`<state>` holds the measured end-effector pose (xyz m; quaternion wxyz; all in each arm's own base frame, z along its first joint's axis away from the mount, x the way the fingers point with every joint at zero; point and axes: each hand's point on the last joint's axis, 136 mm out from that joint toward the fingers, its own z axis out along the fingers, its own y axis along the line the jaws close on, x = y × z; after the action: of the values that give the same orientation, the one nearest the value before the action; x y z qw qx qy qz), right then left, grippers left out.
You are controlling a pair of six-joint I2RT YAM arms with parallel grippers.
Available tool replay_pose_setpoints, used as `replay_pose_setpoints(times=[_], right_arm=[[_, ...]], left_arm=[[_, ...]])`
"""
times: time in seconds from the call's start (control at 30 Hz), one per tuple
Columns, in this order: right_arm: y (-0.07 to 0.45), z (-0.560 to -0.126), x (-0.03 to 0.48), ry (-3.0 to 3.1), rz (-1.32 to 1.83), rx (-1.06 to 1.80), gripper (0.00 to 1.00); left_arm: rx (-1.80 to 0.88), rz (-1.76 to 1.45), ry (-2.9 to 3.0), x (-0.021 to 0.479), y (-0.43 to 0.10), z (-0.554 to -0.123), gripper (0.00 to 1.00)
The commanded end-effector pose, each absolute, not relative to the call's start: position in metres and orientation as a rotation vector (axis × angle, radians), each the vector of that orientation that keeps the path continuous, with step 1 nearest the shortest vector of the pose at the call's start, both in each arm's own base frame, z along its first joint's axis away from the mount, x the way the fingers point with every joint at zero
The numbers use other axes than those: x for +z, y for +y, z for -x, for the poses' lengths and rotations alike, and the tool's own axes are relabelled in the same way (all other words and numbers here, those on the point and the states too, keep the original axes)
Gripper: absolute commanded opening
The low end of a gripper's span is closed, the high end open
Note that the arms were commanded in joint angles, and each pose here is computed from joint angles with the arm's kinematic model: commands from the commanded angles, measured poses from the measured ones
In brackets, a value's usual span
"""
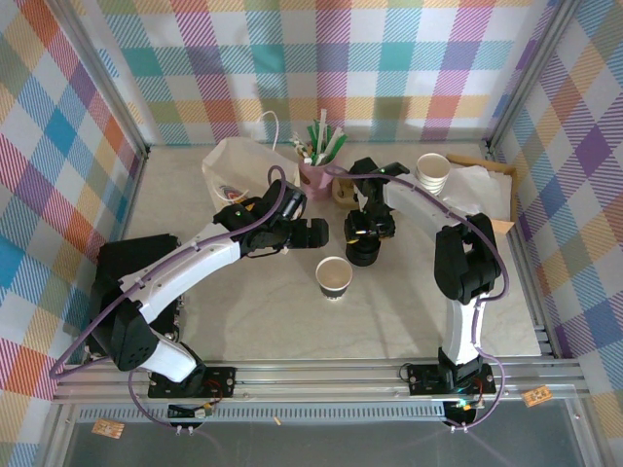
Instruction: Pack the takeout coffee
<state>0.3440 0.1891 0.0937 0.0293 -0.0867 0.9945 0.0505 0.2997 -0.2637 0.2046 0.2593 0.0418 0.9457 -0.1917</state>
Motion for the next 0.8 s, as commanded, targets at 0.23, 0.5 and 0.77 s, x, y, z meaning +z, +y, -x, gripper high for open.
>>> replay_pose_setpoints(times=[0.23,0.5,0.77], right_arm=[[0.192,-0.342,0.107,3.068,0.242,0.22,0.64],[0.188,-0.343,0.106,3.068,0.224,0.238,0.64],[0.191,-0.344,0.105,3.065,0.213,0.294,0.59]], left_arm=[[-0.57,-0.086,2.577,0.197,-0.271,-0.306,0.91],[-0.622,-0.082,2.596,0.184,-0.289,-0.315,0.81],[-0.682,-0.042,2.616,0.167,-0.306,-0.325,0.65]])
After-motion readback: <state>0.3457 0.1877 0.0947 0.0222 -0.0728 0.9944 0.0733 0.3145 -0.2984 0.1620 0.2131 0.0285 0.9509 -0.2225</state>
